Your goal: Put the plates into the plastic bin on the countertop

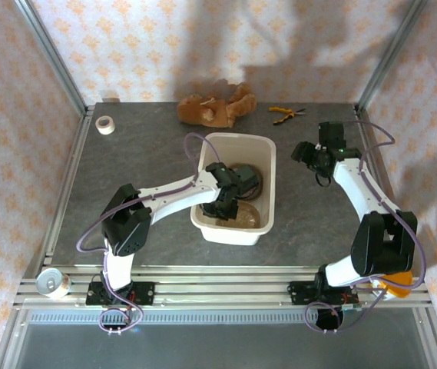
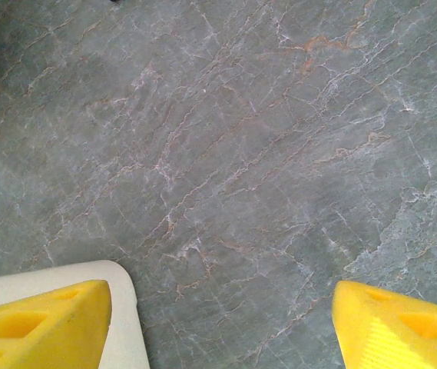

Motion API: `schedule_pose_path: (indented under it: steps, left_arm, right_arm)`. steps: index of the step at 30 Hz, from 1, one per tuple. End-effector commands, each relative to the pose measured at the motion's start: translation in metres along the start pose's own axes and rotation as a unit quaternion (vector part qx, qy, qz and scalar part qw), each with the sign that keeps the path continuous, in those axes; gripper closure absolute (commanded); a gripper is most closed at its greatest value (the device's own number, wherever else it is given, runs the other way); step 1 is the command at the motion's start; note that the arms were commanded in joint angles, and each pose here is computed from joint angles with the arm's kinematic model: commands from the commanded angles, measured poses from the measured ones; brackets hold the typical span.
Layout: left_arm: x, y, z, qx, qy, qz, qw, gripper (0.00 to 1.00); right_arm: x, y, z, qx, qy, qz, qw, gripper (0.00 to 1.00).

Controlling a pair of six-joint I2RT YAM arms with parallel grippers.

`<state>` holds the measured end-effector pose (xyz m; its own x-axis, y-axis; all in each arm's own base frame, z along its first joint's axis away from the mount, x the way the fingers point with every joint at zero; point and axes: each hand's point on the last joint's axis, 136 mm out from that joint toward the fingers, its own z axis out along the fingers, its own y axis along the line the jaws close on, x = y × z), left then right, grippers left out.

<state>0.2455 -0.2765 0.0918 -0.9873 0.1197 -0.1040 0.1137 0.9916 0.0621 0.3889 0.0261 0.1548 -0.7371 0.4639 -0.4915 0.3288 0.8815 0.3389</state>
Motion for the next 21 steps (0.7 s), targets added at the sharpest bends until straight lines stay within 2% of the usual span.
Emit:
schedule_pose_path:
  steps: [1,13,21]
  left_arm:
    - [0.000,0.006,-0.008,-0.026,-0.009,0.003,1.000,0.81]
    - [-0.002,0.019,-0.035,-0.026,-0.043,-0.013,0.999,0.54]
    - [-0.014,0.034,-0.072,-0.023,-0.105,-0.031,0.994,0.45]
  right_arm:
    - [-0.008,0.000,-0.004,-0.003,-0.014,-0.006,1.000,0.24]
    - [-0.012,0.001,-0.002,-0.003,-0.013,-0.006,1.000,0.24]
    - [-0.014,0.000,-0.002,0.006,-0.014,-0.009,1.000,0.24]
